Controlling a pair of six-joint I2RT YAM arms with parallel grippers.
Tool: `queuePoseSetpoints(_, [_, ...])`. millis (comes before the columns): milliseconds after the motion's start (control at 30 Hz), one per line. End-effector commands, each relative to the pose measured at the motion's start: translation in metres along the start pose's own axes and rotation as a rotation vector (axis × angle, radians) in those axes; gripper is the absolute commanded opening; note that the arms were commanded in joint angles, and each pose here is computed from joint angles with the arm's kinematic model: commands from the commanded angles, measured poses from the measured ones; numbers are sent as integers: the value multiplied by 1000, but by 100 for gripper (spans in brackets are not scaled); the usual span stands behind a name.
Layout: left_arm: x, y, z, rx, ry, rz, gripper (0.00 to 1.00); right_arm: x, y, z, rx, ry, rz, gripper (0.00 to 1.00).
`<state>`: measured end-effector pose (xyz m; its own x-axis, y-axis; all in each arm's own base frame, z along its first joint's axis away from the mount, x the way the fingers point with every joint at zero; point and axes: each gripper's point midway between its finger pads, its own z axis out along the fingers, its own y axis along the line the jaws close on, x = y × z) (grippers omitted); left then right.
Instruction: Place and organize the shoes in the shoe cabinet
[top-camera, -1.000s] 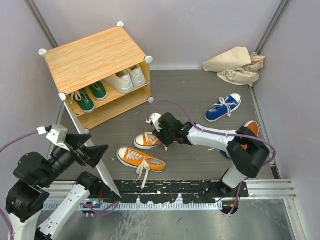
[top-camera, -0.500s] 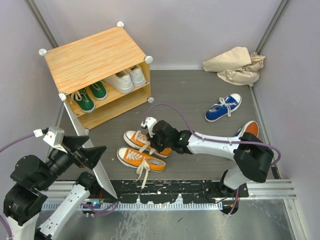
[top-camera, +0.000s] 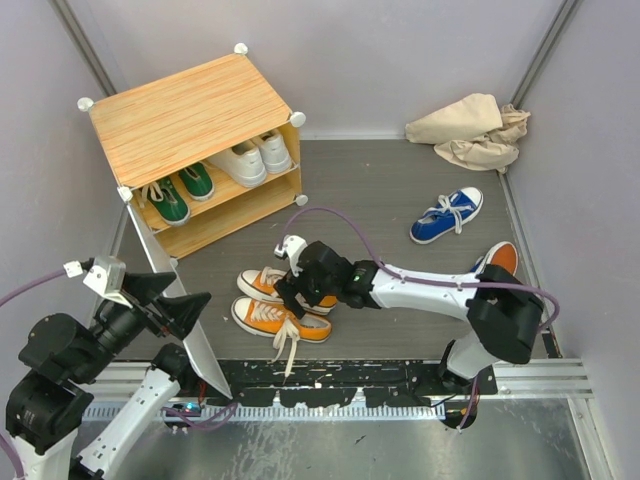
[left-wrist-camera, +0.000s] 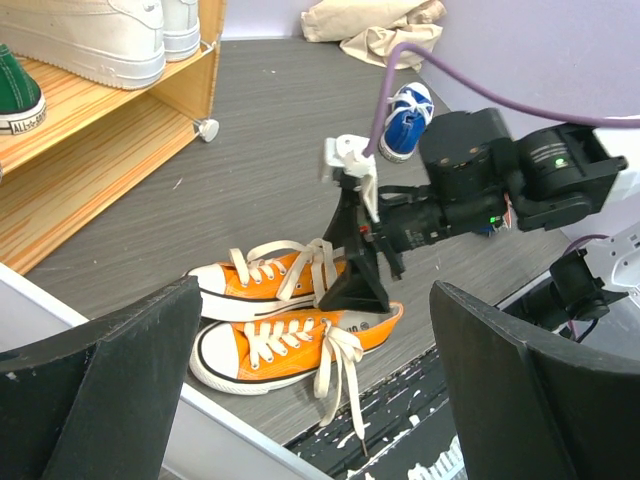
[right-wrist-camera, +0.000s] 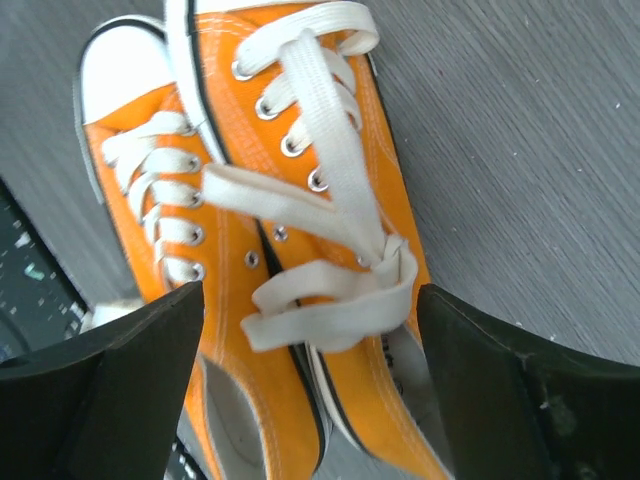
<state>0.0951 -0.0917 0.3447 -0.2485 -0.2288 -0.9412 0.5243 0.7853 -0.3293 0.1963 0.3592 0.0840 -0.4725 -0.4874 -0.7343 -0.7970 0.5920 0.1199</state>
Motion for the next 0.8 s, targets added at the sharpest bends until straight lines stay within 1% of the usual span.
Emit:
queuePoseSetpoints(0, [36, 11, -4, -45, 129, -41, 98, -40, 15, -48, -71, -94, -97, 94])
queuePoseSetpoints(100, [37, 10, -5, -41, 125, -43, 98, -42, 2, -58, -16, -117, -138, 100])
queuePoseSetpoints(200, [37, 10, -5, -37, 121, -45, 98, -42, -2, -54, -17, -131, -175, 100])
queuePoseSetpoints(267, [36, 8, -4, -29, 119, -52, 98, -41, -2, -43, -44, -122, -184, 100])
queuePoseSetpoints(500, [27, 2, -7, -7, 99, -49, 98, -20, 10, 2, -178, -24, -191, 100])
queuePoseSetpoints(600, [26, 2, -9, -11, 95, -46, 98, -13, 8, 15, -176, -1, -193, 97])
queuePoseSetpoints(633, [26, 2, -10, -9, 93, -46, 98, -12, 7, 19, -169, 5, -191, 94])
queuePoseSetpoints(667, [27, 3, -9, -12, 95, -46, 98, -11, 6, 22, -164, 13, -190, 89])
queuePoseSetpoints(700, [27, 3, -10, -12, 94, -46, 98, -10, 5, 25, -159, 20, -189, 81])
queuePoseSetpoints(733, [28, 3, -9, -13, 94, -47, 98, -11, 3, 27, -146, 25, -185, 69])
queuePoseSetpoints(767, [28, 3, -10, -14, 94, -46, 98, -11, -1, 29, -124, 29, -177, 54])
